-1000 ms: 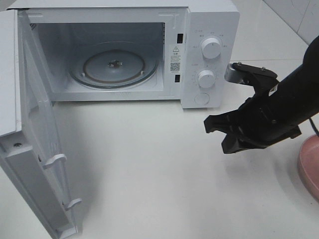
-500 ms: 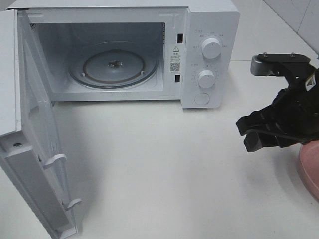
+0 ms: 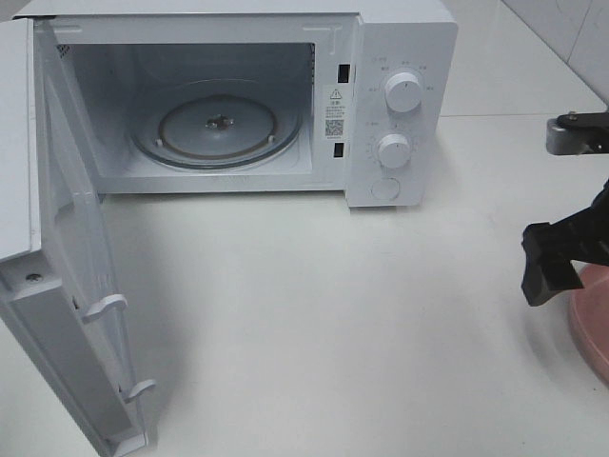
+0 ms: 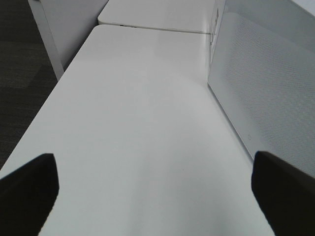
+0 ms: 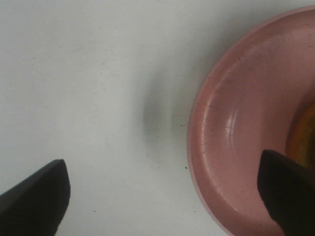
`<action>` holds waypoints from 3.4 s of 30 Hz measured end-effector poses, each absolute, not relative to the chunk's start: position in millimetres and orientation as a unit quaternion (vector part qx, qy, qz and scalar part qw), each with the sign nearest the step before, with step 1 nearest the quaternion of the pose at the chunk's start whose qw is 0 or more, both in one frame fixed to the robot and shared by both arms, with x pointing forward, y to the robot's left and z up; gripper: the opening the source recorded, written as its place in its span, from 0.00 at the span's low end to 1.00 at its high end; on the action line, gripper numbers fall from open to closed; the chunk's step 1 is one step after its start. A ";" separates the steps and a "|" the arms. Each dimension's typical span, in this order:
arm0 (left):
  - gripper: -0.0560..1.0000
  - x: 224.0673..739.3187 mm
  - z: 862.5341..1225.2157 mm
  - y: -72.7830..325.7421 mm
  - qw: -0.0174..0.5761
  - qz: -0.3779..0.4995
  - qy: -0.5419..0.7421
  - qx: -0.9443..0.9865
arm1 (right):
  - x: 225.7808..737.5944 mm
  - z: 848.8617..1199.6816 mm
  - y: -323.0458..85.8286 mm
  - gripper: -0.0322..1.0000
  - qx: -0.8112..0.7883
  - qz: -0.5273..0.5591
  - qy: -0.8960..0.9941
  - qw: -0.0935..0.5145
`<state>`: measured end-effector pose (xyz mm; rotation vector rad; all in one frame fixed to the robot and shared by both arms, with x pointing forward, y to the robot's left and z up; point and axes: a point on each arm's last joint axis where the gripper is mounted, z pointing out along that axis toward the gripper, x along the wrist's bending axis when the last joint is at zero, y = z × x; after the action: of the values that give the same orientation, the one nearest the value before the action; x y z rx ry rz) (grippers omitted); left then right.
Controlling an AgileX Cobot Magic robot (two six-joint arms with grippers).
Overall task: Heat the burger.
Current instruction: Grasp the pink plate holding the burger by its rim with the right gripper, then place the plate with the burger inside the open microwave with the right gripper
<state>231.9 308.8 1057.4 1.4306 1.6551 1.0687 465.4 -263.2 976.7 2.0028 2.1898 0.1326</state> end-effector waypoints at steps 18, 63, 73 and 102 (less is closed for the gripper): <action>0.99 231.9 1057.4 308.9 0.346 0.412 0.638 0.551 | 488.0 935.2 -280.7 0.93 0.695 0.010 0.716 0.071; 0.99 231.9 1057.4 308.9 0.346 0.412 0.638 0.551 | 501.7 880.9 -293.6 0.24 0.683 -0.044 0.728 0.040; 0.99 231.7 1057.4 308.9 0.346 0.412 0.638 0.551 | 500.2 882.4 -294.3 0.14 0.687 -0.057 0.723 0.035; 0.99 231.7 1057.4 308.9 0.346 0.412 0.638 0.551 | 472.6 892.0 -255.3 0.05 0.668 -0.138 0.717 0.145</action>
<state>231.7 308.9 1057.4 1.4300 1.6547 1.0704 472.6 -255.3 892.0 1.9243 2.0641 -0.3984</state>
